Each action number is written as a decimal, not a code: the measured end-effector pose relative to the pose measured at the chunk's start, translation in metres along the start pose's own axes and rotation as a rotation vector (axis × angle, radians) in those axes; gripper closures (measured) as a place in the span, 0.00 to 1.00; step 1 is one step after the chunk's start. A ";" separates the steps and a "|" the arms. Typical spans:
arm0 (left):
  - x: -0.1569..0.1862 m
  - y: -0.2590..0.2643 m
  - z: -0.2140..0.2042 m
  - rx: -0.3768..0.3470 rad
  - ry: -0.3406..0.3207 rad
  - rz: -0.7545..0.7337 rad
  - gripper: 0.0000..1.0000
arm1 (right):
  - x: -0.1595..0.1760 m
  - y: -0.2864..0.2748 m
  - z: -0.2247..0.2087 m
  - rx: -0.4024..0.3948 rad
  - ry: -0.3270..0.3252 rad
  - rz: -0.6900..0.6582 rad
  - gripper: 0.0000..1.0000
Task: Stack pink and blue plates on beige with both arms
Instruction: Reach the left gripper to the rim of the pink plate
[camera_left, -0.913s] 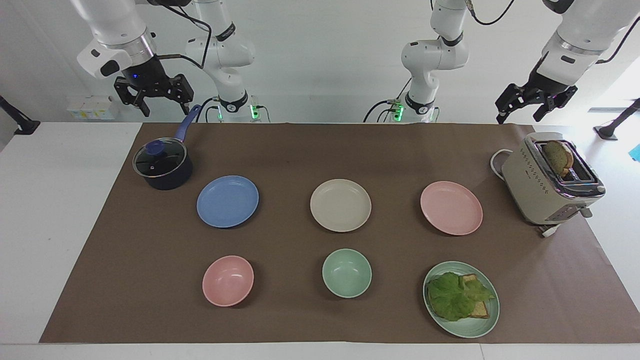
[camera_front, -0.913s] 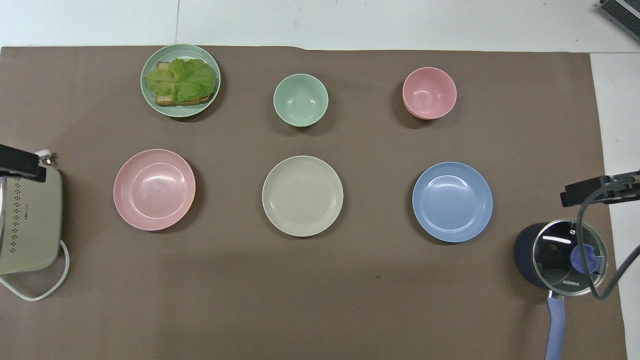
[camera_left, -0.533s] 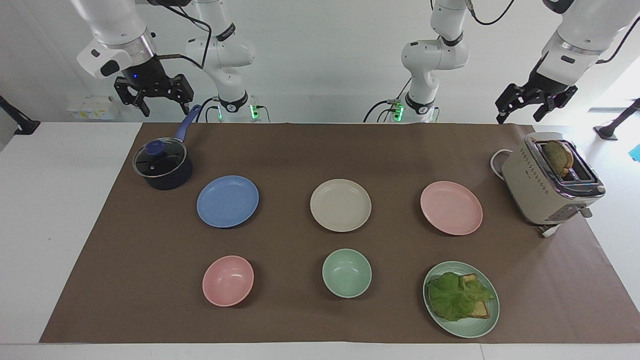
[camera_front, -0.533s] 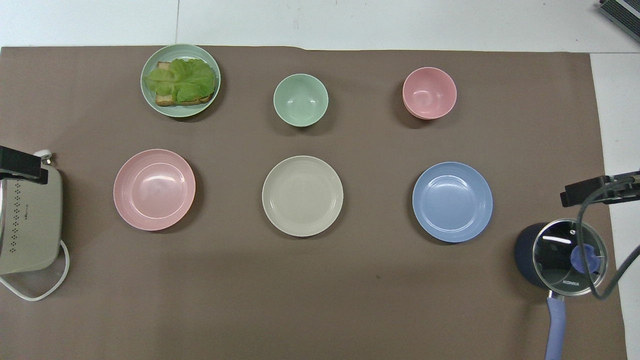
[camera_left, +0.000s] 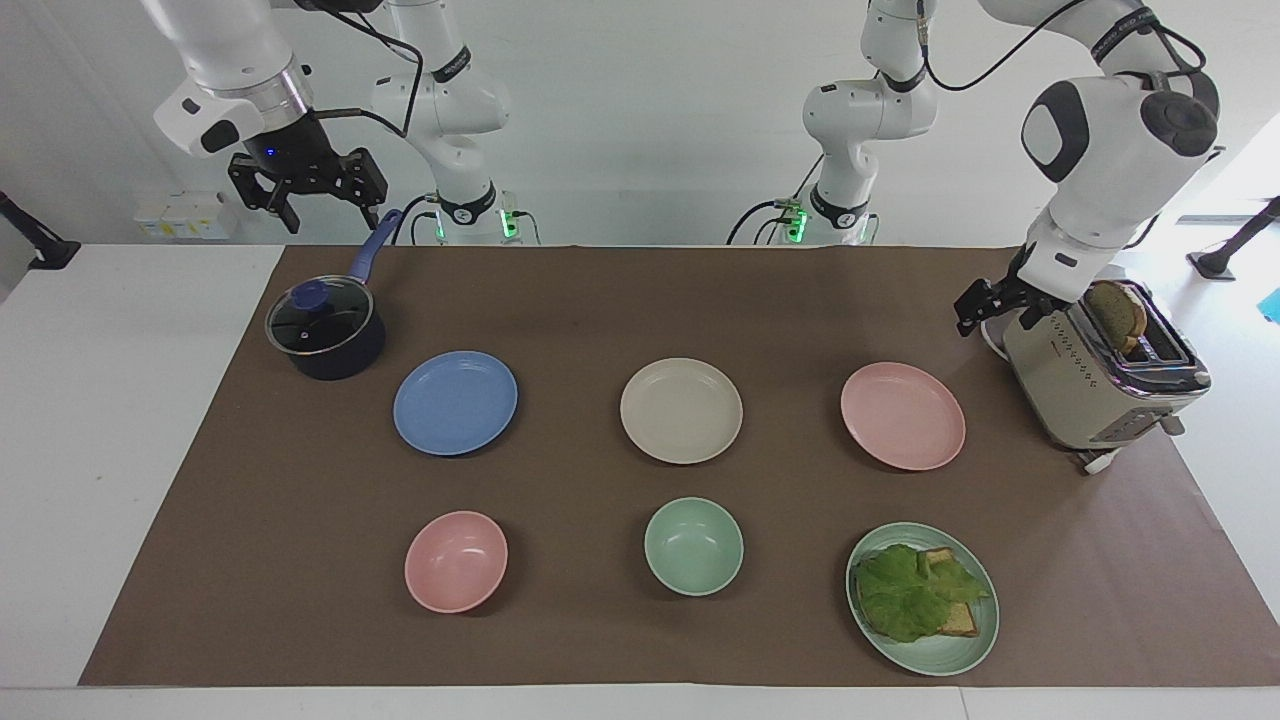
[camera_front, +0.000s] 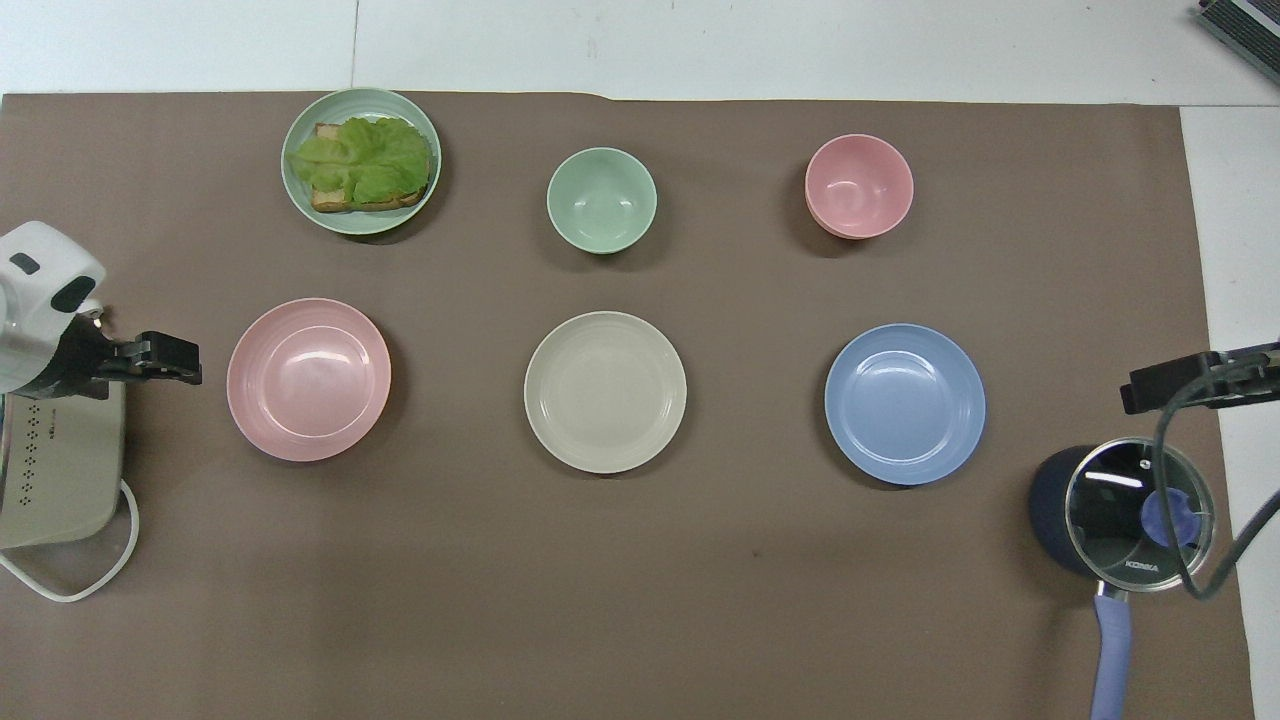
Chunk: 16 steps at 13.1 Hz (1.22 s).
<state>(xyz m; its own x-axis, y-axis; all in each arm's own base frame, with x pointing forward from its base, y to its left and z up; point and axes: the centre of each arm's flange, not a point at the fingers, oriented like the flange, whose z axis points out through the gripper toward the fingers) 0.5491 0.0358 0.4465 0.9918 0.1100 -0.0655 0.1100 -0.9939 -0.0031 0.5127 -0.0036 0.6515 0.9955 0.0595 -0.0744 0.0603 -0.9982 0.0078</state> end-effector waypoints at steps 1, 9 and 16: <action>0.006 -0.004 0.024 0.000 -0.005 -0.007 0.00 | 0.000 0.000 0.000 0.000 0.000 0.000 0.00; 0.014 -0.005 0.129 0.002 -0.054 -0.027 0.00 | 0.000 0.000 0.000 0.000 0.000 0.001 0.00; 0.010 -0.004 0.134 0.004 -0.072 -0.057 0.78 | 0.000 0.000 0.000 0.000 0.000 0.001 0.00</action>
<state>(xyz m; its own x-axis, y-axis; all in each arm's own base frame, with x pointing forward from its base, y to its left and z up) 0.5495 0.0401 0.3121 0.9767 0.1657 -0.1367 0.1655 -0.9861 -0.0128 0.5126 -0.0041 0.6513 0.9955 0.0587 -0.0749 0.0595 -0.9982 0.0078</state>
